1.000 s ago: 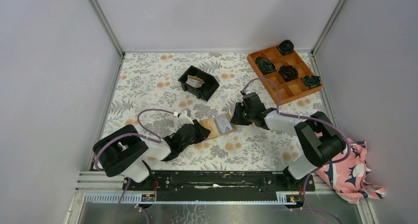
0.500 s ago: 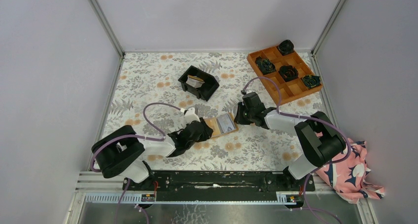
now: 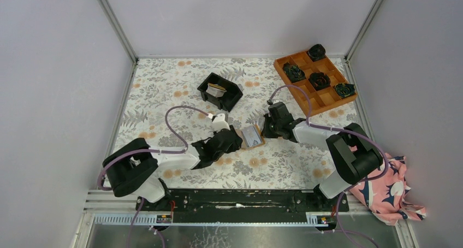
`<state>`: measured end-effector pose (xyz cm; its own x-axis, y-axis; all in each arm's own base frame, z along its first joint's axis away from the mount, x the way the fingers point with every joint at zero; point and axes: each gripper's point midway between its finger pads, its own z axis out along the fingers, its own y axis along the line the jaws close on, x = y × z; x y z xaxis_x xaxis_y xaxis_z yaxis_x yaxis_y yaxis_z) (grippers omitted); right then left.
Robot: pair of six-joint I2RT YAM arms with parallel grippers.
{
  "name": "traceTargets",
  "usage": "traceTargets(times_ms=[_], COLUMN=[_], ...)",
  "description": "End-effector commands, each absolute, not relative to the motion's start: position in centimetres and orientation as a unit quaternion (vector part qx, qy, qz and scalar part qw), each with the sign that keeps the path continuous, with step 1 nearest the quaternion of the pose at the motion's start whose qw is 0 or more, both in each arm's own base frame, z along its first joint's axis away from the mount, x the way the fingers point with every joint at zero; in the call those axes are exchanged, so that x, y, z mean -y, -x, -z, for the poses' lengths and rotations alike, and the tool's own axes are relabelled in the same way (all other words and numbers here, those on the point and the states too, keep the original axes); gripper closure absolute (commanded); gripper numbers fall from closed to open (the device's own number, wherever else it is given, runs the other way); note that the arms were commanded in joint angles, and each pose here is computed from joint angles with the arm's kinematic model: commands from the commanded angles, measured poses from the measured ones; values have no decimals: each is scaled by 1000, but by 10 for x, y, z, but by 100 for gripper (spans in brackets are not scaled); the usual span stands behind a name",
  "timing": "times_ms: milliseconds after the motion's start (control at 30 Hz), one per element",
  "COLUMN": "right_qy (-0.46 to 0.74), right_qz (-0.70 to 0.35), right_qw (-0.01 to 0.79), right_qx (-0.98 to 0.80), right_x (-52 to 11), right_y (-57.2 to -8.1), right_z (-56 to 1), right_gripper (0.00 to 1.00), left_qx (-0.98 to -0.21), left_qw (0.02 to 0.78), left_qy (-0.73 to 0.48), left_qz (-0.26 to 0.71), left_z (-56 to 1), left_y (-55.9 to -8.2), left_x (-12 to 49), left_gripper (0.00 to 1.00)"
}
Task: Put the credit cards into the card holder
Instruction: Close the card holder at the center of the board.
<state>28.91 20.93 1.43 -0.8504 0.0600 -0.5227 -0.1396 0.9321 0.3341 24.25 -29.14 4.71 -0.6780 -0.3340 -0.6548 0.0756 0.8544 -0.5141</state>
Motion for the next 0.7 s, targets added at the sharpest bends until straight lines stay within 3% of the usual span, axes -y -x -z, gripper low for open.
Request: traceTargets(times_ms=[0,667], right_qy=[27,10], right_qz=[-174,-172], right_qw=[285,267], right_qx=[-942,-948], right_x=[-212,-200], right_y=[-300,-299], right_z=[-20,-7], right_gripper=[100,100], left_qx=[-872,-874], left_qw=[417,406], left_qy=[55,15], left_qz=[251,266], left_z=[-64,-57], left_y=[-254,-267], left_x=[307,369], left_gripper=[64,57])
